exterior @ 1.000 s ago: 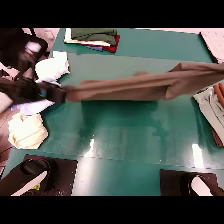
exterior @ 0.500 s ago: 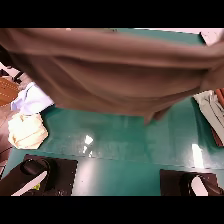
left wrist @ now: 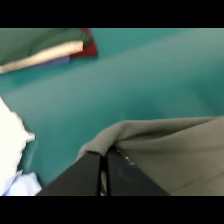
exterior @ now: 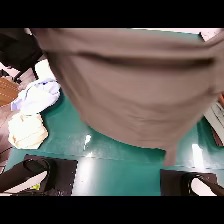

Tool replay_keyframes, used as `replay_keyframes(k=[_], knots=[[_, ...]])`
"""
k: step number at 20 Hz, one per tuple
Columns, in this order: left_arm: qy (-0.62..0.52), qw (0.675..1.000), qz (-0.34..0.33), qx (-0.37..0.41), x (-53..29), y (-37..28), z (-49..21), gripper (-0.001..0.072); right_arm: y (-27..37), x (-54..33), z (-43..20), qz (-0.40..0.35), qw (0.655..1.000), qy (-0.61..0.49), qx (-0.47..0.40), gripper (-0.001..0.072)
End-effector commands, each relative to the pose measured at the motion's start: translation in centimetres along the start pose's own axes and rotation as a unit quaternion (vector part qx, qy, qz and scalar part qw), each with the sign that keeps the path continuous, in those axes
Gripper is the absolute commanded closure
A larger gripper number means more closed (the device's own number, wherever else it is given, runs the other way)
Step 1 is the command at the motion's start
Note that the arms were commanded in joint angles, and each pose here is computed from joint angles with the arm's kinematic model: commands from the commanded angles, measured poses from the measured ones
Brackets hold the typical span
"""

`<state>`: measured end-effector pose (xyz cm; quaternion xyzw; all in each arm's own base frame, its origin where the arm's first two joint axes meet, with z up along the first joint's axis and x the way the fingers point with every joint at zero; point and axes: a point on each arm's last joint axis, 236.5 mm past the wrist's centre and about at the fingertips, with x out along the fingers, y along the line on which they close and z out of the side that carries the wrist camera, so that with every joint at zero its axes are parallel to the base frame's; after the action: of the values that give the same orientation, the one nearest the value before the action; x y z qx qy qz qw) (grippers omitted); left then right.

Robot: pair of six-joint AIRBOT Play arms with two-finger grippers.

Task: Fold the shirts.

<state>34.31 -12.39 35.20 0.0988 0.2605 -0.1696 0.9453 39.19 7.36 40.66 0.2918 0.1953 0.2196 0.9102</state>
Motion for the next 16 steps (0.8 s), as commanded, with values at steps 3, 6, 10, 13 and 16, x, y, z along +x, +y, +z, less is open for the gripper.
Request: replay_keyframes(k=[3, 6, 10, 13, 16], knots=[[0.162, 0.985, 0.013, 0.05, 16.3, -0.3, -12.6, 0.0681, -14.2, 15.1, -16.3, -0.146, 0.97, 0.192, 0.018, 0.0686], [0.192, 0.979, 0.026, 0.064, 21.2, -0.1, -17.3, 0.0681, -18.2, 19.3, -20.1, -0.159, 0.964, 0.206, 0.059, 0.0686], [0.15, 0.987, 0.024, 0.057, 25.4, -0.5, -16.6, 0.0681, -20.9, 21.9, -21.5, -0.165, 0.958, 0.219, 0.089, 0.0686], [0.123, 0.991, 0.029, 0.05, 26.2, 0.2, -15.6, 0.068, -20.9, 22.0, -20.1, -0.162, 0.956, 0.228, 0.082, -0.0008], [0.157, 0.985, 0.07, 0.004, 24.7, 5.1, -16.7, 0.0284, -20.4, 18.8, -17.1, -0.154, 0.952, 0.261, 0.044, -0.0002]])
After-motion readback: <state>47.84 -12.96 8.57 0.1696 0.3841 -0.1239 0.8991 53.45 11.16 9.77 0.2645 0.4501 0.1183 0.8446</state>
